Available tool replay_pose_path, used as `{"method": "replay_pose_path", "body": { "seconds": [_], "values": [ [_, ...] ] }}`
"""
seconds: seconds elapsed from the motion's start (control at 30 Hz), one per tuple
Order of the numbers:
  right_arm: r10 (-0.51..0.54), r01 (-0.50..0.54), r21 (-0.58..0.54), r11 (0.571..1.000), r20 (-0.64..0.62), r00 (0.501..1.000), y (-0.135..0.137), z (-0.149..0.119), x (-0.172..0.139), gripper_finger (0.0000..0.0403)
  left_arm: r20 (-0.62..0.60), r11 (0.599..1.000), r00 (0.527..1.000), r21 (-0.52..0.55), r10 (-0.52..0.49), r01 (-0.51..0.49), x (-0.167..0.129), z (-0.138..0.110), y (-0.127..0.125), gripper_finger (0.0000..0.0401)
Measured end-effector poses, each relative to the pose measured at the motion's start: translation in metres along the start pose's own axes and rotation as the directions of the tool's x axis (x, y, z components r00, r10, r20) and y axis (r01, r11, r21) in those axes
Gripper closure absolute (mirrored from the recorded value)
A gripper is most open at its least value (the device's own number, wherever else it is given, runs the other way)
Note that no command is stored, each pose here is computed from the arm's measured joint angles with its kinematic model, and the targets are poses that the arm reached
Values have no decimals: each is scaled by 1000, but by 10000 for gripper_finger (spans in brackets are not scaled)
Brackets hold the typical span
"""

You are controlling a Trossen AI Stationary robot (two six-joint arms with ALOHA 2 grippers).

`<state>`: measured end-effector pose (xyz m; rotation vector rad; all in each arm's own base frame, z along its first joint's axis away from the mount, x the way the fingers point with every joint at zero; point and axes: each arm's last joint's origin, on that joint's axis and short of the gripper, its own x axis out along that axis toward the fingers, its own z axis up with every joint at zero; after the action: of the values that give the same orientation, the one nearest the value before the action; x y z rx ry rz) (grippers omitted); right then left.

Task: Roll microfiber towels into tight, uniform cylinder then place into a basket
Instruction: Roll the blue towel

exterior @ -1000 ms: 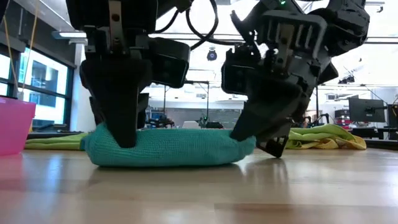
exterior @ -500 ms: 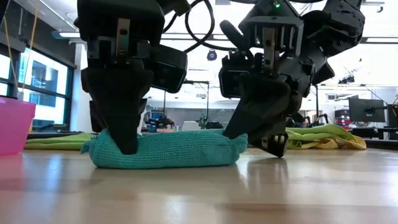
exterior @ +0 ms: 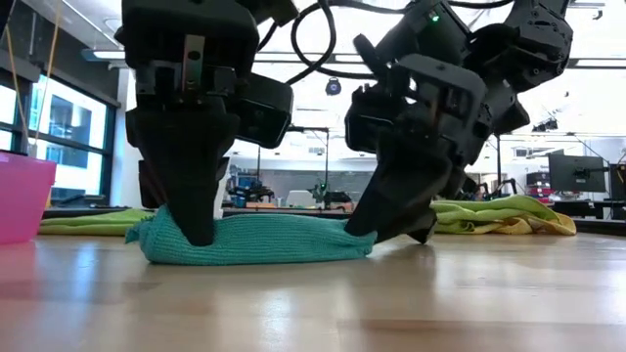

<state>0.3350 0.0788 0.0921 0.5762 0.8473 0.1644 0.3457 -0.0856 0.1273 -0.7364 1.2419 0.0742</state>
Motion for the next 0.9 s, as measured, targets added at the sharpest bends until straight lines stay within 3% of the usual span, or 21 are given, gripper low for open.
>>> {"method": "replay_pose_path", "body": {
  "seconds": [0.13, 0.27, 0.4, 0.5, 0.6, 0.7, 0.8, 0.9],
  "values": [
    [25, -23, -185, 982, 12, 1000, 1, 2, -1, 274, -3, 1000, 1000, 0, -1, 1, 0, 0, 0, 389],
    [19, -8, -317, 948, 33, 999, -1, 10, -10, 264, -15, 1000, 1000, -9, -5, 5, 0, -1, 0, 389],
    [58, 0, -471, 882, 108, 992, 9, 26, -27, 263, -25, 1000, 1000, -9, -11, 11, 1, -2, 0, 389],
    [89, 5, -649, 761, 113, 990, 21, 24, -31, 263, -24, 1000, 1000, -9, -12, 12, 1, -2, 0, 389],
    [104, 35, -819, 573, 115, 988, 39, 13, -27, 263, -21, 1000, 1000, -10, -12, 12, 1, -1, 0, 389],
    [21, 116, -903, 413, 136, 990, 49, -4, -17, 263, -17, 1000, 1000, -9, -10, 10, 0, -1, 0, 389],
    [-62, 228, -916, 329, 220, 974, 56, -12, -11, 263, -15, 1000, 1000, -9, -9, 9, 0, -1, 0, 389],
    [-55, 240, -916, 322, 235, 970, 60, -17, -8, 263, -13, 1000, 1000, -9, -10, 10, 0, 0, 0, 389]
  ]
}}
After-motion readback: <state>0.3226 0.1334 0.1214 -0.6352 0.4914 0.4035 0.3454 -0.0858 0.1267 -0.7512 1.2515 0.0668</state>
